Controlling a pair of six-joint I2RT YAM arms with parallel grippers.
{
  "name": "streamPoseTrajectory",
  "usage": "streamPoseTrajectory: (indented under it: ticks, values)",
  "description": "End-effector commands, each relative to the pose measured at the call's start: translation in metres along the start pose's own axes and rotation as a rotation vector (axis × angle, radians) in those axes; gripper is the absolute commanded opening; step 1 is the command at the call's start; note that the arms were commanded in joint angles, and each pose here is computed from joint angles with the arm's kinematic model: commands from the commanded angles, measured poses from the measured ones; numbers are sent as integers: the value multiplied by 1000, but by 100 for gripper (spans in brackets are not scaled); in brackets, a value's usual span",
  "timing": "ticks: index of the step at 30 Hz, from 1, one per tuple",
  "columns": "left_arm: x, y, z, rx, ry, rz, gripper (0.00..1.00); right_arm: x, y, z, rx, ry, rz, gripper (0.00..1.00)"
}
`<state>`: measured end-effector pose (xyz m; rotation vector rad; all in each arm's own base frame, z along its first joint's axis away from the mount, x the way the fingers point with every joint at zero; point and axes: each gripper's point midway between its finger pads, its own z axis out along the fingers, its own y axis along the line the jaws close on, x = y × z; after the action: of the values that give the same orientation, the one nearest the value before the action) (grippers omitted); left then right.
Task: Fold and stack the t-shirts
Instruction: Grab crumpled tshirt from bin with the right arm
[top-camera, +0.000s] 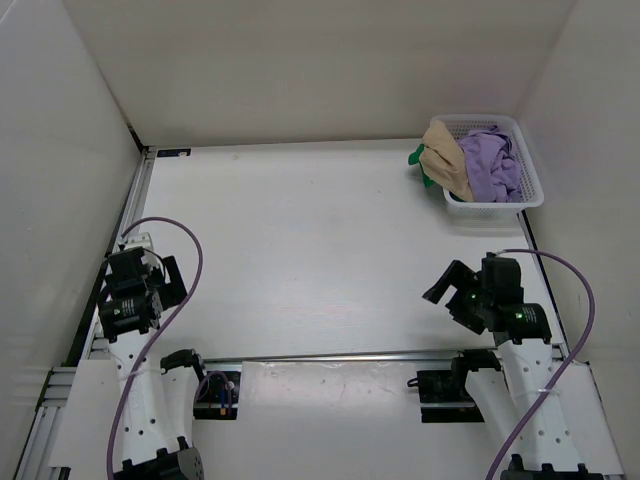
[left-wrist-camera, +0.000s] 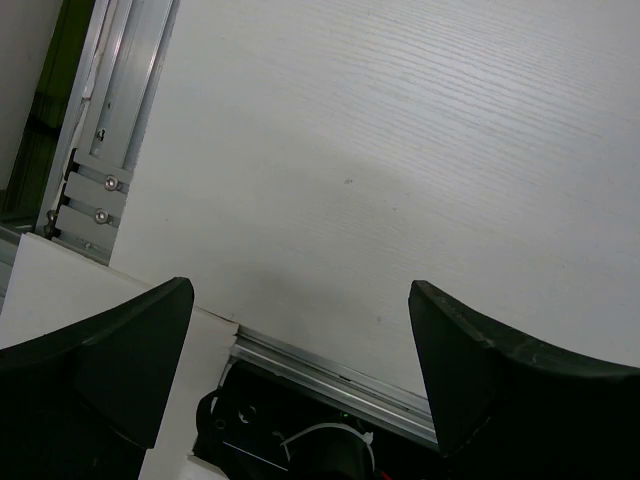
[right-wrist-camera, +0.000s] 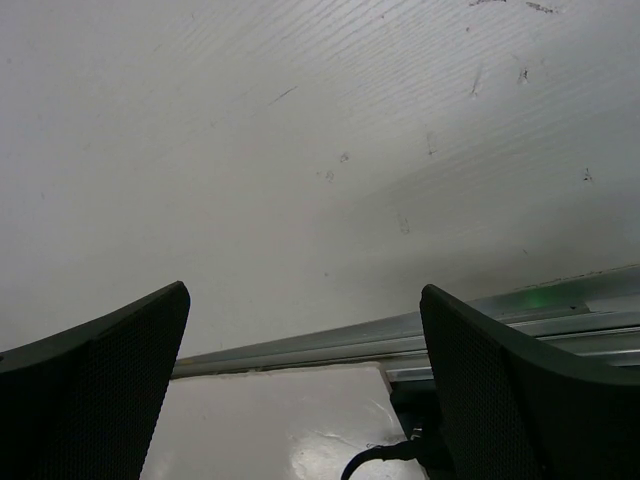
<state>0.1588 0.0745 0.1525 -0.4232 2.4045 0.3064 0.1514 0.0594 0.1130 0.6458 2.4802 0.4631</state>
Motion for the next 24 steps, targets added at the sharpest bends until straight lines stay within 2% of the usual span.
streamPoseTrajectory:
  ticks: [1,5,6,8,9,11,15,16,17,18,19,20,21,22,24]
  values:
    - [-10,1,-4,-3,-25,-9,100,1,1,-1,-2,0,12,100]
    - [-50,33,-32,-161,-124,-33,100,-19,12,-14,-23,-53,-52,100]
    - [-68,34,-41,-161,-190,-48,100,-35,25,-27,-55,-102,-81,100]
    - [-84,19,-47,-67,-238,-47,100,-63,43,-37,-85,-174,-131,100]
    - [-93,13,-50,-31,-260,-46,100,-88,61,-57,-119,-259,-142,100]
    - [-113,-3,-67,73,-320,-38,100,-129,81,-64,-115,-338,-172,100]
    - [-139,-12,-80,137,-365,-30,100,-217,123,-79,-58,-448,-180,100]
    - [-145,-14,-84,148,-377,-29,100,-237,122,-50,9,-394,-174,100]
    - [-148,-14,-83,148,-374,-29,100,-270,135,-71,37,-476,-163,100]
    - [-151,-14,-80,148,-362,-28,100,-291,129,-37,113,-429,-147,100]
    - [-151,-12,-80,138,-362,-30,100,-305,132,-29,138,-435,-142,100]
    - [-151,-13,-75,138,-345,-29,100,-334,139,-43,152,-495,-135,100]
    - [-151,-11,-75,127,-344,-31,100,-348,139,-33,187,-501,-118,100]
    - [-148,-11,-66,118,-317,-30,100,-367,116,4,286,-471,-80,100]
    - [-142,-13,-54,119,-263,-26,100,-400,101,37,319,-481,4,100]
